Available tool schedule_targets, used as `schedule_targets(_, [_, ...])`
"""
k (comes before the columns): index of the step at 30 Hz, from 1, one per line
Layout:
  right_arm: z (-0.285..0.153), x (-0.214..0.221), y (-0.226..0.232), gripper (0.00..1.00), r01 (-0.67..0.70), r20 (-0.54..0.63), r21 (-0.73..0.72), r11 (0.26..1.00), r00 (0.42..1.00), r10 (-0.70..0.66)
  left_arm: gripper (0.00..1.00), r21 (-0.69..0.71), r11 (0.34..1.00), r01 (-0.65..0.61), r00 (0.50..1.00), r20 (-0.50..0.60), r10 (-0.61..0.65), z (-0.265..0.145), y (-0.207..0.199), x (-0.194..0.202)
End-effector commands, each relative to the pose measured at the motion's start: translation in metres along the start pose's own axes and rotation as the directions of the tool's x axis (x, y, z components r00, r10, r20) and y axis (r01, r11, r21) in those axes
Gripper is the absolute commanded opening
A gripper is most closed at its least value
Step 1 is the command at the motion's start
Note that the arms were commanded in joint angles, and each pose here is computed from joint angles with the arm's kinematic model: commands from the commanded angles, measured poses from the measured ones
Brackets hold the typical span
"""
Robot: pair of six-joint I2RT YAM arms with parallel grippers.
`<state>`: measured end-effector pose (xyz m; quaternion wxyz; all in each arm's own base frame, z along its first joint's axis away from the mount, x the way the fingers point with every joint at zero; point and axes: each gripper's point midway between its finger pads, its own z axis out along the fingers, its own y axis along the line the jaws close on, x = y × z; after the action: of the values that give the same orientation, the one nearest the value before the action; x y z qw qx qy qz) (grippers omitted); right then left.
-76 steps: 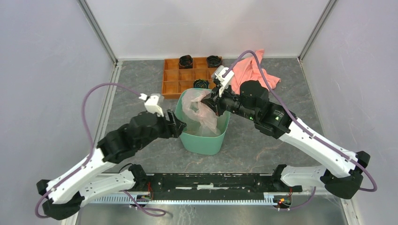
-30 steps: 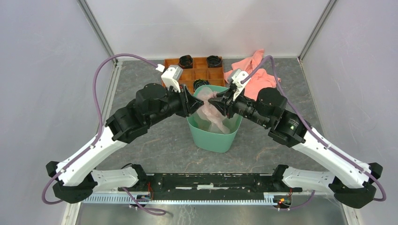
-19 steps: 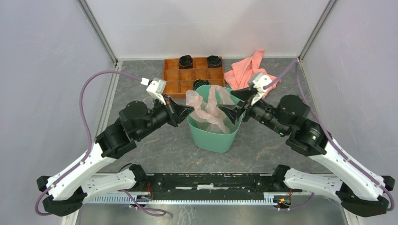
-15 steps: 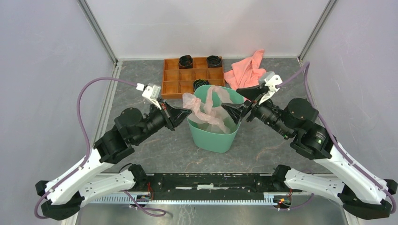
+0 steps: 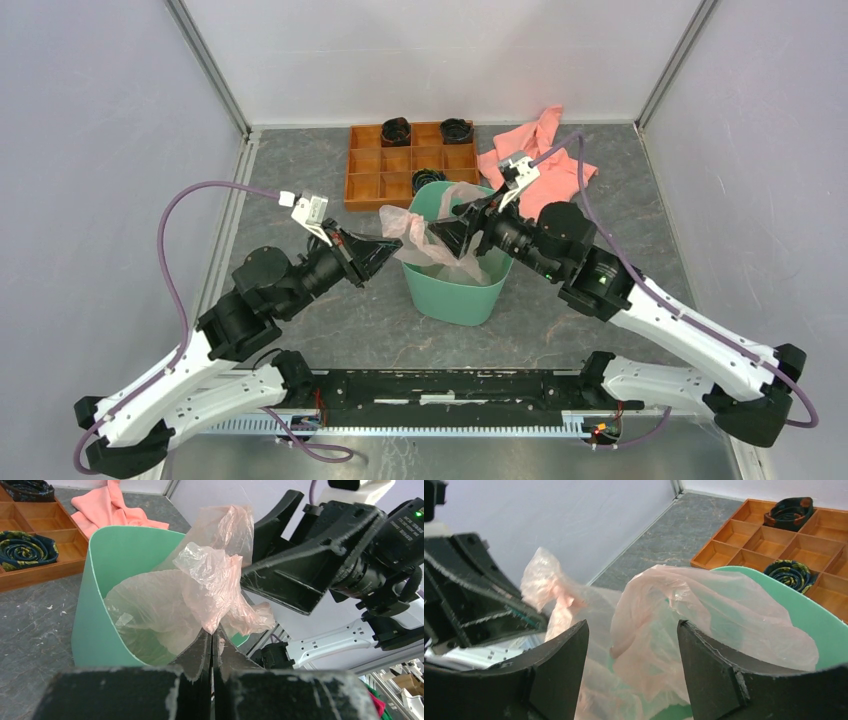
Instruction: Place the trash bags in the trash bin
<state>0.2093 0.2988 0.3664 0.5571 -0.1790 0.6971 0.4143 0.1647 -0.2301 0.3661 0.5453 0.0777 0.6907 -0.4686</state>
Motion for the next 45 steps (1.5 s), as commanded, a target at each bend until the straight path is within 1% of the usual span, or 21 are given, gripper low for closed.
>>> schedule_targets(1, [0.015, -0.031, -0.005, 0.71, -0.115, 0.176, 0.043, 0.992, 0.979, 0.106, 0.02, 0.043, 0.998, 0.042, 0.998, 0.040, -0.044, -0.007, -0.008, -0.008])
schedule_targets(2, [0.018, -0.032, -0.006, 0.69, -0.120, 0.188, 0.043, 0.992, 0.976, 0.110, 0.02, 0.043, 0.998, 0.043, 0.998, 0.039, -0.044, -0.009, -0.008, -0.007])
schedule_targets(3, [0.022, -0.033, -0.005, 0.60, -0.115, 0.194, 0.036, 0.993, 0.975, 0.106, 0.02, 0.038, 0.998, 0.043, 0.998, 0.036, -0.045, -0.011, -0.006, -0.006])
schedule_targets(4, [0.025, -0.034, -0.004, 0.46, -0.108, 0.192, 0.031, 0.994, 0.976, 0.100, 0.02, 0.034, 0.998, 0.044, 0.998, 0.033, -0.045, -0.013, -0.005, -0.005])
schedule_targets(8, [0.018, -0.042, -0.005, 0.02, 0.009, 0.139, 0.072, 0.997, 0.990, -0.018, 0.02, -0.025, 0.999, 0.037, 0.999, -0.014, -0.038, -0.030, 0.010, 0.006])
schedule_targets(10, [0.001, -0.054, -0.001, 0.01, 0.102, 0.121, 0.068, 0.992, 0.986, -0.110, 0.02, -0.062, 0.996, 0.057, 0.998, -0.029, -0.059, -0.041, 0.020, 0.015])
schedule_targets(12, [-0.018, -0.066, 0.012, 0.01, 0.180, 0.095, 0.008, 0.984, 0.979, -0.180, 0.02, -0.071, 0.994, 0.085, 0.996, -0.032, -0.087, -0.047, 0.026, 0.023])
schedule_targets(13, [-0.025, -0.068, 0.022, 0.01, 0.214, 0.065, -0.053, 0.975, 0.976, -0.210, 0.02, -0.069, 0.993, 0.100, 0.994, -0.026, -0.102, -0.050, 0.027, 0.024])
schedule_targets(16, [-0.051, -0.046, 0.038, 0.00, 0.284, -0.080, -0.193, 0.939, 0.950, -0.303, 0.02, -0.129, 0.982, 0.135, 0.990, -0.021, -0.138, -0.053, 0.041, 0.032])
schedule_targets(17, [-0.060, -0.036, 0.036, 0.00, 0.304, -0.106, -0.211, 0.929, 0.938, -0.331, 0.02, -0.152, 0.978, 0.143, 0.989, -0.021, -0.148, -0.053, 0.046, 0.035])
schedule_targets(18, [-0.068, -0.026, 0.028, 0.00, 0.314, -0.128, -0.196, 0.929, 0.931, -0.342, 0.02, -0.178, 0.972, 0.154, 0.987, -0.017, -0.159, -0.054, 0.051, 0.037])
schedule_targets(20, [-0.086, -0.023, 0.001, 0.00, 0.329, -0.137, -0.064, 0.942, 0.932, -0.335, 0.03, -0.193, 0.969, 0.157, 0.987, -0.012, -0.162, -0.053, 0.055, 0.040])
schedule_targets(21, [-0.092, -0.028, -0.015, 0.00, 0.326, -0.134, 0.034, 0.945, 0.938, -0.319, 0.07, -0.195, 0.970, 0.145, 0.989, -0.013, -0.150, -0.053, 0.056, 0.039])
schedule_targets(22, [-0.097, -0.034, -0.021, 0.00, 0.315, -0.117, 0.083, 0.945, 0.945, -0.305, 0.11, -0.205, 0.971, 0.124, 0.991, -0.016, -0.130, -0.052, 0.057, 0.038])
schedule_targets(24, [-0.103, -0.043, -0.019, 0.01, 0.314, -0.085, 0.088, 0.945, 0.948, -0.307, 0.14, -0.263, 0.962, 0.066, 0.997, -0.026, -0.075, -0.053, 0.065, 0.031])
schedule_targets(28, [-0.115, -0.044, -0.027, 0.01, 0.302, -0.076, 0.137, 0.943, 0.953, -0.294, 0.15, -0.421, 0.905, -0.051, 0.998, -0.061, 0.028, -0.054, 0.084, 0.012])
schedule_targets(33, [-0.119, -0.040, -0.034, 0.01, 0.306, 0.002, 0.155, 0.939, 0.951, -0.310, 0.15, -0.440, 0.885, -0.150, 0.989, -0.070, 0.133, -0.022, 0.083, -0.001])
schedule_targets(38, [-0.114, -0.045, -0.051, 0.01, 0.330, 0.025, 0.241, 0.913, 0.938, -0.346, 0.06, -0.557, 0.817, -0.148, 0.981, 0.023, 0.193, 0.016, 0.108, -0.017])
schedule_targets(42, [-0.102, -0.056, -0.040, 0.01, 0.340, 0.046, 0.206, 0.917, 0.933, -0.357, 0.06, -0.537, 0.835, -0.115, 0.977, 0.090, 0.192, 0.050, 0.121, -0.051])
schedule_targets(43, [-0.101, -0.061, -0.039, 0.01, 0.339, 0.049, 0.213, 0.916, 0.933, -0.357, 0.07, -0.519, 0.848, -0.112, 0.979, 0.090, 0.184, 0.062, 0.125, -0.060])
schedule_targets(45, [-0.100, -0.071, -0.040, 0.01, 0.318, 0.055, 0.243, 0.916, 0.939, -0.340, 0.03, -0.481, 0.870, -0.105, 0.985, 0.069, 0.157, 0.085, 0.136, -0.074])
